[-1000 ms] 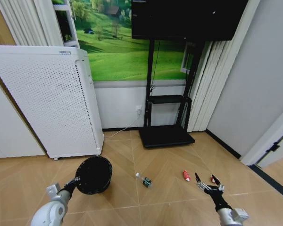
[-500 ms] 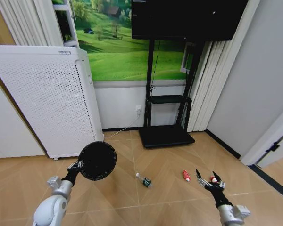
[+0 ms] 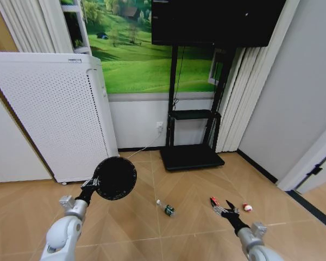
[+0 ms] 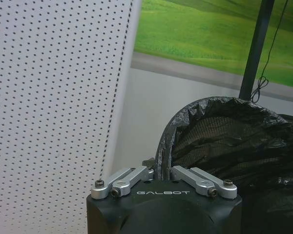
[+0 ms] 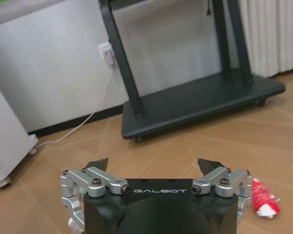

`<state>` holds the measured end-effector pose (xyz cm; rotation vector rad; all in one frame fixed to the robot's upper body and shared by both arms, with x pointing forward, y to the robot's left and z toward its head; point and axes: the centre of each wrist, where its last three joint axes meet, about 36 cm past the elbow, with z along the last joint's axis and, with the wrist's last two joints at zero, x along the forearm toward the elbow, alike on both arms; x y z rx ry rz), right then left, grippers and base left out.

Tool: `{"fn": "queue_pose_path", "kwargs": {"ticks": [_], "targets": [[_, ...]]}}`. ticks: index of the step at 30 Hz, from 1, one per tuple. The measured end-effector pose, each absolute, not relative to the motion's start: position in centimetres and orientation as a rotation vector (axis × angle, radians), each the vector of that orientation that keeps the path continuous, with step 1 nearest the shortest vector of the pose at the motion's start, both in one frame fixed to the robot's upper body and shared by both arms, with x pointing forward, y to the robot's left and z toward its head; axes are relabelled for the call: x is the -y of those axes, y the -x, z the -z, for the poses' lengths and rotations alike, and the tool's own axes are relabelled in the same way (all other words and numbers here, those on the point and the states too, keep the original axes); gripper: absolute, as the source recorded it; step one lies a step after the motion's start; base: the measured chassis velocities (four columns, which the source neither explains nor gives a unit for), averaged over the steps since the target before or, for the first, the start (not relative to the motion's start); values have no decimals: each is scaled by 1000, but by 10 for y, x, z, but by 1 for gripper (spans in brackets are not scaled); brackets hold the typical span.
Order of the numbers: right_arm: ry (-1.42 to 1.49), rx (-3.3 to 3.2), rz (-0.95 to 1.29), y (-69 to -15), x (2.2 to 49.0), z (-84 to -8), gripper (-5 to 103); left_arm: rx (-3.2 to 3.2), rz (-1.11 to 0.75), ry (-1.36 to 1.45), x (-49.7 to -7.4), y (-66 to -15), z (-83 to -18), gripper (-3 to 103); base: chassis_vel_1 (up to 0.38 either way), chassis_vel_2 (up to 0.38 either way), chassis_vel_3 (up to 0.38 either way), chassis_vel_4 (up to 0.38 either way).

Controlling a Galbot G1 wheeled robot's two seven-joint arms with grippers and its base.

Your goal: Pick up the trash bin and place the garbage on the floor into it.

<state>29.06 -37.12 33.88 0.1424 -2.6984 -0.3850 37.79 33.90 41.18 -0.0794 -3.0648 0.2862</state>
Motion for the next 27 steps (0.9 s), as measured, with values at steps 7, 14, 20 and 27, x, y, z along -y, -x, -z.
{"fn": "queue_pose_path", "kwargs": {"ticks": [7,14,20,27], "targets": [[-172,2692,405,-308,366,-335,100,3043,-285,144,-322,-388,-407,3,0,0,0,0],[-170,2714,395,-310,367,-334,100,3026,-288,178,-311,-389,-402,3,-48,39,48,-50],[-200,2713,367,-303,366,-331,100,3018,-290,186,-305,-389,-400,3,-161,144,145,-156],[-327,2657,325,-303,364,-324,100,3019,-295,196,-300,-386,-402,3,-106,99,101,-102]]}}
